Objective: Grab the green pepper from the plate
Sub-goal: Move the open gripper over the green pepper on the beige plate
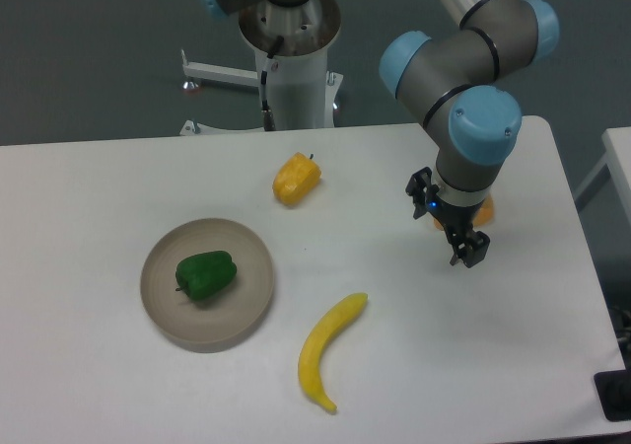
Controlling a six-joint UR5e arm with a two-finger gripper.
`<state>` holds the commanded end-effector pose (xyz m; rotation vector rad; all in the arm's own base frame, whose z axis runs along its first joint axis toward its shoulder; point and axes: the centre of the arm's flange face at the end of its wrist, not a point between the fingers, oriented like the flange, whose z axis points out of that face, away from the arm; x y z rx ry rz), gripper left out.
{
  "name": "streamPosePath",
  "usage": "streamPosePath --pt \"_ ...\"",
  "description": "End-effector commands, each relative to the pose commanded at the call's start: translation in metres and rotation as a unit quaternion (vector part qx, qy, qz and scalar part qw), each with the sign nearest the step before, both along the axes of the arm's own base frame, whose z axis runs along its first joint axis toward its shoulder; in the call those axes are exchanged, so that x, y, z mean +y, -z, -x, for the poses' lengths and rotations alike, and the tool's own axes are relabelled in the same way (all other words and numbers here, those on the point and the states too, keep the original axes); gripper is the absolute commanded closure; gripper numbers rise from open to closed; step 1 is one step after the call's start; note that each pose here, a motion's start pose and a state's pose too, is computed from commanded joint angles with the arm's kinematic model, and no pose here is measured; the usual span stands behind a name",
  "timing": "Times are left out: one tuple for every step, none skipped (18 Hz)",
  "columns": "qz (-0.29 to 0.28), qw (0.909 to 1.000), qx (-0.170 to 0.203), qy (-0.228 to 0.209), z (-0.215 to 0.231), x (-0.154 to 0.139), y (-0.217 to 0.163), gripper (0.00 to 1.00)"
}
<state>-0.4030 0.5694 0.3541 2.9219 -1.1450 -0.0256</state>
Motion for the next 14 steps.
streamPosePath --pt "-0.001 1.0 0.001 0.0 0.0 0.0 -0.001 0.0" --pt "0.0 1.0 0.0 0.0 0.0 0.0 0.0 0.0" --pt "0.001 1.0 -0.001 0.001 -0.001 0.0 0.0 0.0" --pt "-0.002 1.0 -0.002 0.001 -0.002 0.001 0.0 0.0" --pt "-0.006 0.9999 -0.009 0.002 -0.003 0.003 0.003 0.0" --pt "-0.01 0.9999 -0.014 0.002 -0.006 0.004 0.003 0.0" --pt "-0.018 0.9995 -0.025 0.002 -0.009 0.006 0.007 0.0" --pt "-0.031 0.9987 -0.04 -0.003 -0.012 0.008 0.009 0.0" --pt "-0.041 0.9979 -0.049 -0.005 -0.017 0.009 0.006 0.0" --pt "-0.04 0.9979 -0.051 -0.002 -0.025 0.011 0.004 0.0" --pt "-0.035 0.9978 -0.056 -0.008 -0.034 0.013 0.01 0.0" --pt "-0.029 0.9978 -0.057 -0.018 -0.058 0.018 0.012 0.0" --pt "-0.026 0.9975 -0.061 -0.026 -0.075 0.024 0.013 0.0" --pt "-0.023 0.997 -0.065 -0.035 -0.092 0.031 0.017 0.0"
